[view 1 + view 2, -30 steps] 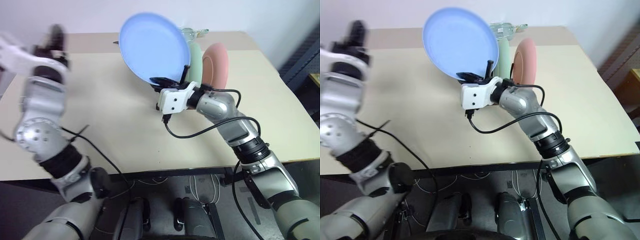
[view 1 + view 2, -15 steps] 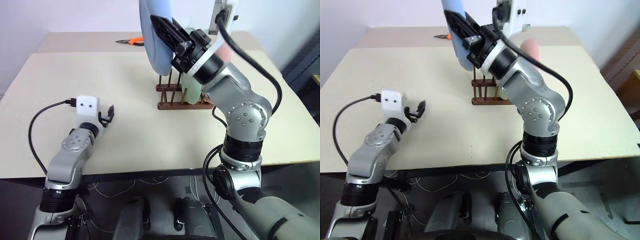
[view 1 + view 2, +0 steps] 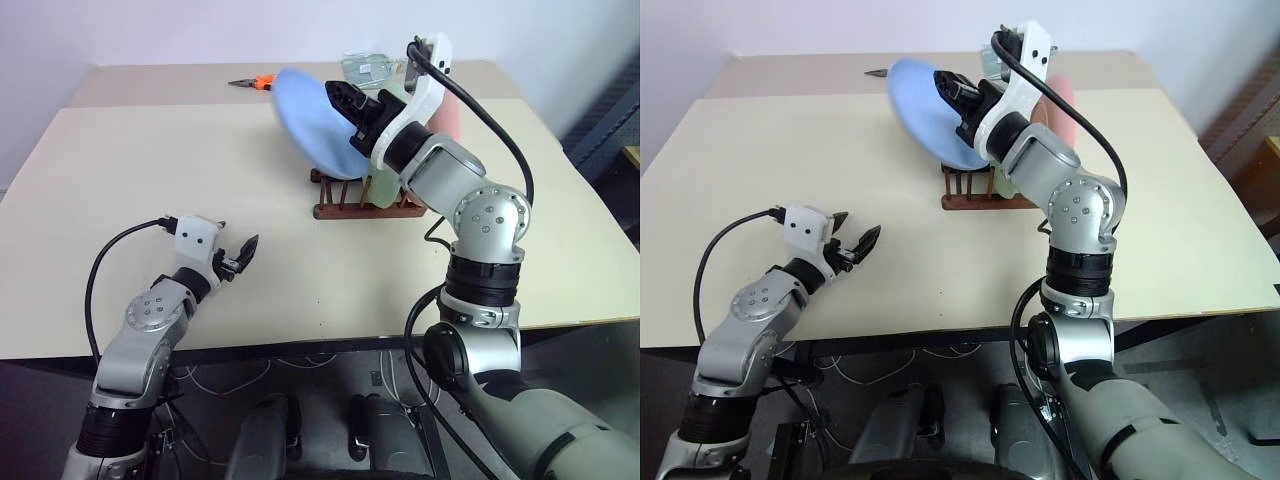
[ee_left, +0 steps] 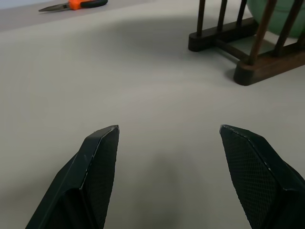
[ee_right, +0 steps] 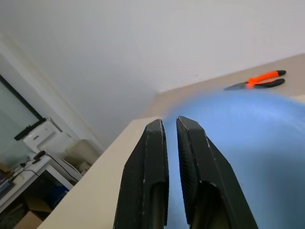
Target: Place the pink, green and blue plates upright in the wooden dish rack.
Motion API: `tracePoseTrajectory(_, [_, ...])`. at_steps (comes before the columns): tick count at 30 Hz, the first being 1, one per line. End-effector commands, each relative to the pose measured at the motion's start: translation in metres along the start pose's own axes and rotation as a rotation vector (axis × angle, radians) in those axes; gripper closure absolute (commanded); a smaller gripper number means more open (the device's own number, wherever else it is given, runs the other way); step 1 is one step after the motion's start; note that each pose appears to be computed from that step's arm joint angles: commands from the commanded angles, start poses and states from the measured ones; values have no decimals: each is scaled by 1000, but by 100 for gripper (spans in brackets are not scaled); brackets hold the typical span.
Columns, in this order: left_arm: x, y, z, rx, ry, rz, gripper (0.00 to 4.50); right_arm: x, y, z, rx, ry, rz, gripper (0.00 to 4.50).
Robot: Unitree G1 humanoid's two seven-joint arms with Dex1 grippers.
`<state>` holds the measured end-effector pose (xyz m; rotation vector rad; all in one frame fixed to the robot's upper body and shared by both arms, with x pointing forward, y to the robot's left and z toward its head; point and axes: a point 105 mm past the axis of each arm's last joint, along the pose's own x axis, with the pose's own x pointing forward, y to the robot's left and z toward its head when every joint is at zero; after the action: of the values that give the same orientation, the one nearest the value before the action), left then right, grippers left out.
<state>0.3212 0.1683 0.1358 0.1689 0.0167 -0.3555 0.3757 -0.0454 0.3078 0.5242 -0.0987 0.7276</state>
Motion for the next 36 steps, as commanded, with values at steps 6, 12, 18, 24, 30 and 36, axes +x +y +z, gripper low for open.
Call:
tracePoseTrajectory(6, [4, 14, 7, -183, -53, 103, 106, -2, 21, 13, -224, -34, 78, 413])
tracePoseTrajectory(12, [16, 33, 16, -544, -108, 229, 3, -11, 20, -2, -418, 9, 93, 413])
tracePoseTrajectory(18, [34, 42, 12, -663, -13, 327, 3, -31, 30, -50, -1000, 183, 317, 413])
tracePoseTrajectory(24, [62, 41, -8, -854, 165, 347, 3, -43, 24, -81, -1083, 243, 383, 413])
tracePoseTrajectory(30, [91, 29, -6, -901, 229, 264, 87, -44, 19, -85, -1082, 242, 351, 413])
tracePoseTrajectory(36, [107, 26, -11, -929, 264, 285, 392, -46, 13, -82, -1101, 232, 305, 413])
